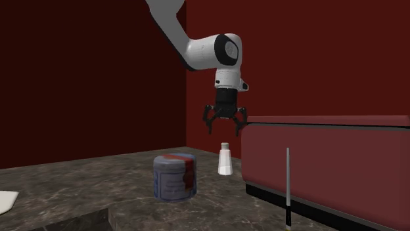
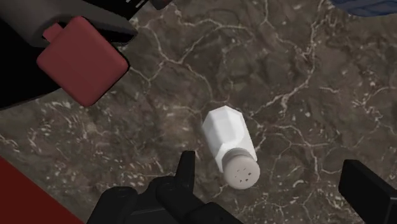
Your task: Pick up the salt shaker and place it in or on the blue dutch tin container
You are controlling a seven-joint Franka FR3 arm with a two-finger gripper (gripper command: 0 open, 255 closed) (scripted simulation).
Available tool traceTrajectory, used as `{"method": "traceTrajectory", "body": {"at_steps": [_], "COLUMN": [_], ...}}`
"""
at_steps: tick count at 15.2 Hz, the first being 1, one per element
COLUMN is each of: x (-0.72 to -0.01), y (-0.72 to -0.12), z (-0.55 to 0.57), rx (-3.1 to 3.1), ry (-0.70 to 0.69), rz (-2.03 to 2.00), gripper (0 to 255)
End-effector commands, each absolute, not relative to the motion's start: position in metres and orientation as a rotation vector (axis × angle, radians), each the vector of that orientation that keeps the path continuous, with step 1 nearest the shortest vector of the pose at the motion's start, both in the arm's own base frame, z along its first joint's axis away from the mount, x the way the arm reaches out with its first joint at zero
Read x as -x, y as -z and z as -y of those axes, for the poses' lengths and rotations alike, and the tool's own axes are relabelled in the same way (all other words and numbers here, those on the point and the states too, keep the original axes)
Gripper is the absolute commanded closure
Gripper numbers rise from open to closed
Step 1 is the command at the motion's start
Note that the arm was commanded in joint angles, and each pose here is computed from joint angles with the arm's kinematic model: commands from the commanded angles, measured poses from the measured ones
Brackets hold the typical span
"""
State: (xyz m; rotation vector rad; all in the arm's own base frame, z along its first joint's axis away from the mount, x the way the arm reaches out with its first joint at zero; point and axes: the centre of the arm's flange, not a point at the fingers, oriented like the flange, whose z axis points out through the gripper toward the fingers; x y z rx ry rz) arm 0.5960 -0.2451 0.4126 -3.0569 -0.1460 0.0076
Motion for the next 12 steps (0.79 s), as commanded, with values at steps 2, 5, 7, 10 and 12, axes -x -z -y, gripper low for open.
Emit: {"method": "traceTrajectory", "body": {"at_steps": [2, 5, 7, 10, 12], "x": [-0.609, -0.609, -0.609, -0.609, -0.609], "y": [-0.398, -0.383, -0.372, -0.364, -0.364], "z": [0.257, 0.255, 0.255, 0.254, 0.254], "rx": [3.049, 3.049, 3.049, 3.049, 3.049], "ry": [0.005, 0.005, 0.005, 0.004, 0.005], "rz": [0.144, 0.144, 0.144, 0.144, 0.144], "gripper": [0, 0, 0, 0, 0]}}
